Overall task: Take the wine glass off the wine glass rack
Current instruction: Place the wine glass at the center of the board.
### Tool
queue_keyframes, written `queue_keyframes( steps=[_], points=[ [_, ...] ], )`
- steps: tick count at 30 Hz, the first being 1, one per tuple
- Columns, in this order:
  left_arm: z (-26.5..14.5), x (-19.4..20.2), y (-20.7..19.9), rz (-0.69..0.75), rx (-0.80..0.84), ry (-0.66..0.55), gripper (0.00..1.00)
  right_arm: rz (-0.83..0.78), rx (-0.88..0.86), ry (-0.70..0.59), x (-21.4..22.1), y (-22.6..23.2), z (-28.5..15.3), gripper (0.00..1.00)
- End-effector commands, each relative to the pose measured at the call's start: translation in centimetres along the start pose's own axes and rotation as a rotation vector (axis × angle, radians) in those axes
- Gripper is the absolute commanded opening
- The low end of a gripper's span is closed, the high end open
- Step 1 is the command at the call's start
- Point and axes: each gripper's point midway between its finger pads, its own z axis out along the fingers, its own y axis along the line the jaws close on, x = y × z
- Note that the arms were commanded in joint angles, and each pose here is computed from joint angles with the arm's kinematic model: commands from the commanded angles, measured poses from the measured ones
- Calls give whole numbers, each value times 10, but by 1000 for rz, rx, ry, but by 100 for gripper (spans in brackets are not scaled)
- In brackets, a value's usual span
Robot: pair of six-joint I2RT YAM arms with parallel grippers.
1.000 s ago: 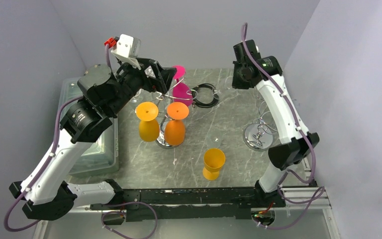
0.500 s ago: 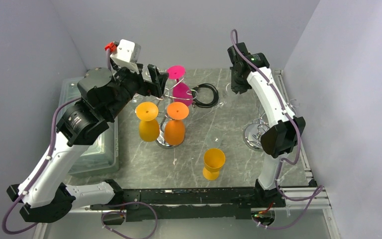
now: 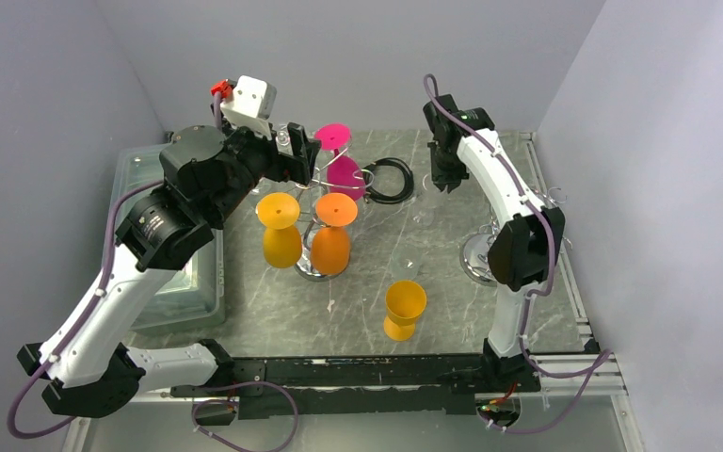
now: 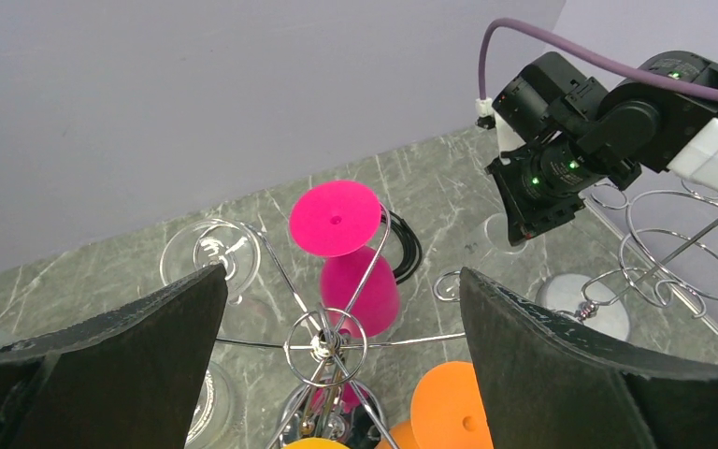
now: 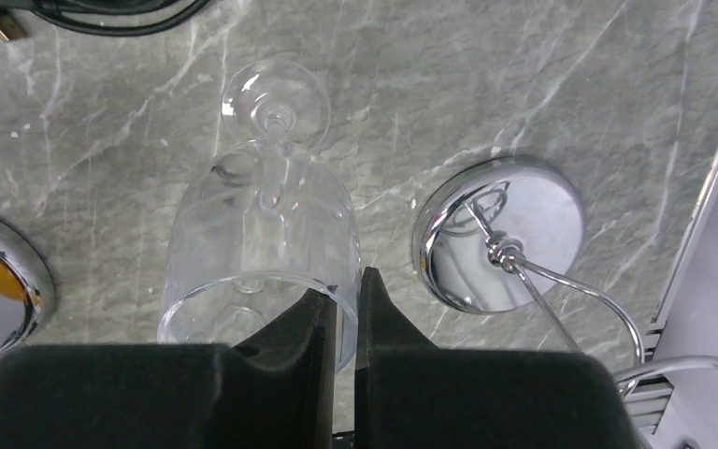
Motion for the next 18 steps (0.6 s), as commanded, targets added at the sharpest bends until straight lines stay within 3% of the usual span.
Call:
queue_keyframes(
  steps=[1, 8, 18],
  points=[
    [0, -5, 3, 13, -17, -19, 99, -6, -35, -25, -6, 7, 4, 0],
    [3, -1, 2, 18, -12, -6, 99, -16, -12, 9, 0, 6, 16, 0],
    [8, 2, 0, 21, -6, 3, 99, -9, -23, -15, -6, 7, 13, 24]
  ],
)
